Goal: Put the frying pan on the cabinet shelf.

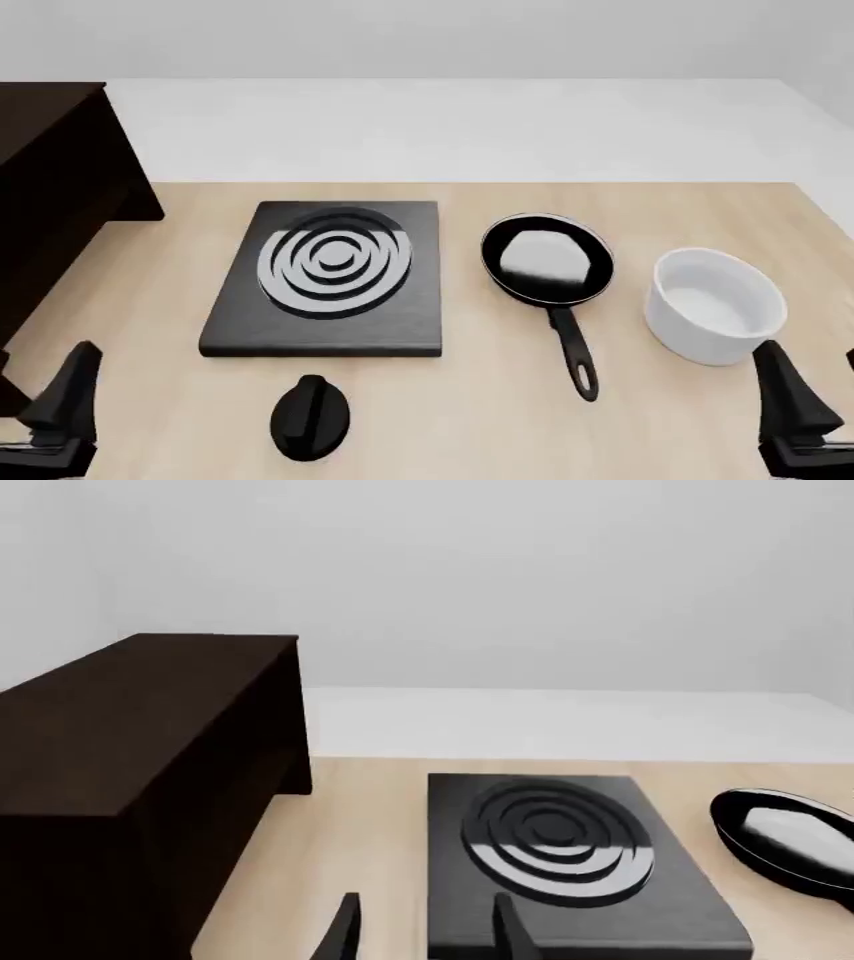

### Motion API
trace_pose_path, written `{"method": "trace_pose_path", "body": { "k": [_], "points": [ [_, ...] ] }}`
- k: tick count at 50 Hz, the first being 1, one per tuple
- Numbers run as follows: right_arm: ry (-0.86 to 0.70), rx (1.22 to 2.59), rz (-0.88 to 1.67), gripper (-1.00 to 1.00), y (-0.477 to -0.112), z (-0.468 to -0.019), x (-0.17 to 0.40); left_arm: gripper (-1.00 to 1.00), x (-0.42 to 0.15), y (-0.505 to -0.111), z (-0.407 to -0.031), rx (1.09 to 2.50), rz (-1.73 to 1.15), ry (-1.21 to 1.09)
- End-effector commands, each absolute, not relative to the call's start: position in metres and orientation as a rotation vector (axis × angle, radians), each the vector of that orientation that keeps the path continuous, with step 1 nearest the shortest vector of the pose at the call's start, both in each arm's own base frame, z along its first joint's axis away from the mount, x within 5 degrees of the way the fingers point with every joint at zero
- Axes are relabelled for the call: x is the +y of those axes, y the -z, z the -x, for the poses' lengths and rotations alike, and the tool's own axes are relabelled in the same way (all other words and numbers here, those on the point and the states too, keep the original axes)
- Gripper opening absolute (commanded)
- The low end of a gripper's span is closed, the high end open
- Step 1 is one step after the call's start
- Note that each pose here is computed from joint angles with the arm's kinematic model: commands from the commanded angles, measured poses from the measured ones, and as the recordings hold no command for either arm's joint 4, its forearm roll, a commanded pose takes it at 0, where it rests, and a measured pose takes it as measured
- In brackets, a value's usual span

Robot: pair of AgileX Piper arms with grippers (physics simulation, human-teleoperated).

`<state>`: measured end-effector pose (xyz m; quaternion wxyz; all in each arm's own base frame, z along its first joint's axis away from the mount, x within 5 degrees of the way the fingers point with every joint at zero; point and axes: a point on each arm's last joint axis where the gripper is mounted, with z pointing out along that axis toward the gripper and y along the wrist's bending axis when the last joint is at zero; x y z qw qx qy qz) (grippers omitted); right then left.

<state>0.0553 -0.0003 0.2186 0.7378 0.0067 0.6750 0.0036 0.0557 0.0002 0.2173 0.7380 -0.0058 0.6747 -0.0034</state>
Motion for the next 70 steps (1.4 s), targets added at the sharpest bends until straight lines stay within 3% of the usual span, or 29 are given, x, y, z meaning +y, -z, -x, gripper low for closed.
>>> {"method": "trace_pose_path", "body": {
  "k": [1, 14, 36, 38, 47, 57, 62, 70],
  "points": [
    [-0.008, 1.489, -0.056, 1.00, -0.236, -0.051, -0.002, 1.00, 0.001, -0.241, -0.050, 1.496, 0.052, 0.036],
    [-0.001, 1.503, -0.027, 1.00, -0.267, -0.040, -0.001, 1.00, -0.004, -0.285, -0.037, 1.536, -0.026, 0.133],
    [-0.013, 1.673, 0.109, 1.00, -0.337, -0.063, 0.005, 1.00, -0.005, -0.288, -0.050, 1.600, -0.021, 0.147],
    [-0.076, 1.745, 0.139, 1.00, -0.331, -0.078, 0.010, 1.00, -0.006, -0.288, -0.050, 1.600, -0.031, 0.146],
    [-0.054, 1.842, 0.240, 1.00, -0.346, -0.112, 0.019, 1.00, -0.006, -0.288, -0.050, 1.599, -0.030, 0.152],
    [-0.100, 2.083, 0.297, 1.00, -0.351, -0.155, 0.035, 1.00, -0.006, -0.291, -0.050, 1.585, -0.025, 0.157],
    [-0.115, 2.112, 0.331, 1.00, -0.365, -0.167, 0.043, 1.00, -0.007, -0.291, -0.051, 1.587, 0.003, 0.212],
    [-0.104, 2.279, 0.321, 1.00, -0.342, -0.201, 0.049, 1.00, -0.007, -0.291, -0.050, 1.590, 0.008, 0.210]
  ]
}}
